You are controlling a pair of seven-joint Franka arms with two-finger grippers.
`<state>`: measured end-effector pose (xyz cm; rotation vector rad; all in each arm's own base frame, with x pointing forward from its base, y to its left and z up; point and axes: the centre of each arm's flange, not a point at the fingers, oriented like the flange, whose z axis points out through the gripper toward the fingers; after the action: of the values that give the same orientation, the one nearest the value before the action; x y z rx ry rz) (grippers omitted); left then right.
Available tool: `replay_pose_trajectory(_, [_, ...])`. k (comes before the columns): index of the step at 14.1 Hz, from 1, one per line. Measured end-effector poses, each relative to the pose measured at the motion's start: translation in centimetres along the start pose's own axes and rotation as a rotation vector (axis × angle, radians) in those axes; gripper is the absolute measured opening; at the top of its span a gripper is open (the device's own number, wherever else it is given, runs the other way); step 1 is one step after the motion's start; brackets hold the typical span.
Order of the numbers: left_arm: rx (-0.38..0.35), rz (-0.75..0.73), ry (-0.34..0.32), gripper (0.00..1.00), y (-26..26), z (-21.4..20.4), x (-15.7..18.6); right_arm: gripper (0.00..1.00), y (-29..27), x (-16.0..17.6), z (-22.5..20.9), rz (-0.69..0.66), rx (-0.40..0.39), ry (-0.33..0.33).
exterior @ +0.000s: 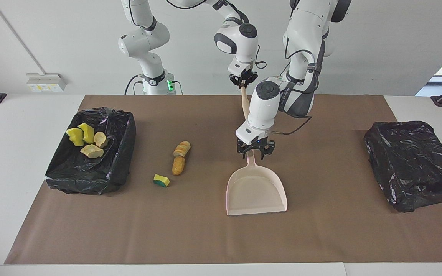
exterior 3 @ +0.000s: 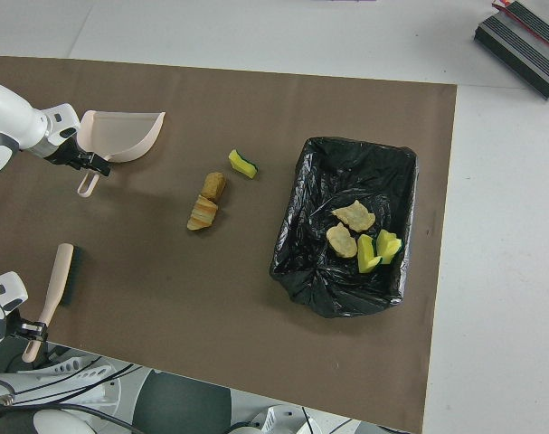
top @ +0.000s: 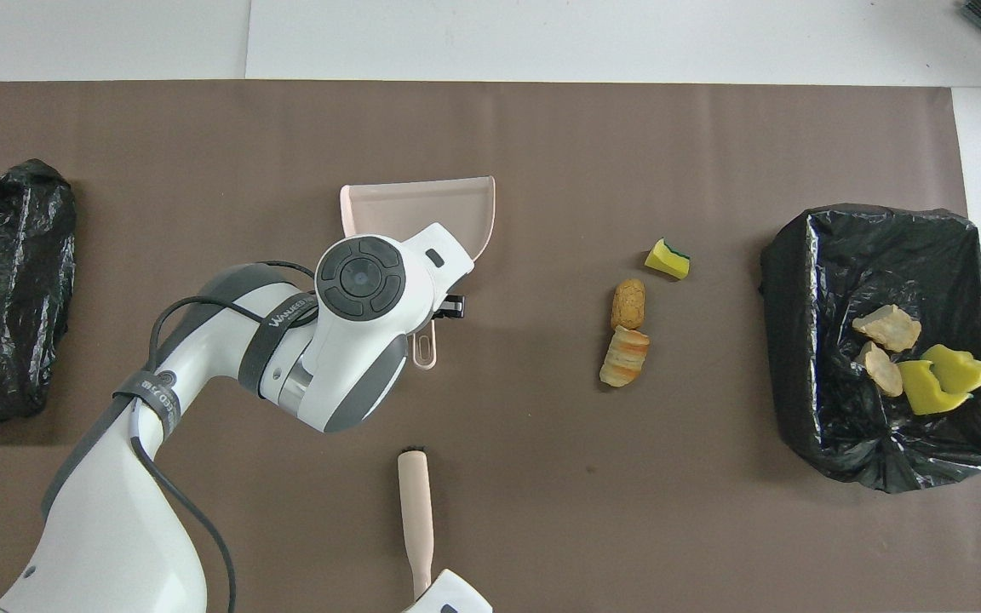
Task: Sweep and dump trash in bin
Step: 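Lift the dustpan with the left gripper while the right gripper grasps the brush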
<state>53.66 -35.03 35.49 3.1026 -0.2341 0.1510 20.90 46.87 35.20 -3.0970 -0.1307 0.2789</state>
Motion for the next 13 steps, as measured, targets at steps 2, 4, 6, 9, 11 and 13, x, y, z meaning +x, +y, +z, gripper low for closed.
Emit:
replay_pose_trajectory(2, [0.003, 0.0, 0.002, 0.36, -0.1, 0.0, 0.0, 0.26, 1.2, 0.3, -2.5, 0.025, -0.033, -0.004])
replay_pose_trajectory(4, [0.009, -0.003, 0.005, 0.32, -0.5, -0.3, 0.3, 0.26, 4.0, 0.3, -6.0, 0.057, -0.102, -0.019])
replay_pose_trajectory(6, [0.033, 0.044, -0.017, 0.32, -1.5, -1.6, 0.4, 0.26, 7.7, 0.4, -9.5, 0.071, -0.164, -0.035])
replay_pose_trajectory(9, [0.075, 0.26, -0.099, 0.32, -5.0, -5.4, -0.1, 0.26, 13.4, 2.0, -13.3, 0.072, -0.223, -0.02])
replay_pose_trajectory(11, [0.083, 0.401, -0.147, 0.32, -7.5, -8.1, -0.8, 0.26, 16.6, 4.4, -13.7, 0.034, -0.297, 0.011])
replay_pose_trajectory(13, [0.081, 0.528, -0.178, 0.32, -8.7, -9.2, -1.9, 0.26, 20.6, 7.9, -13.5, -0.018, -0.378, 0.024])
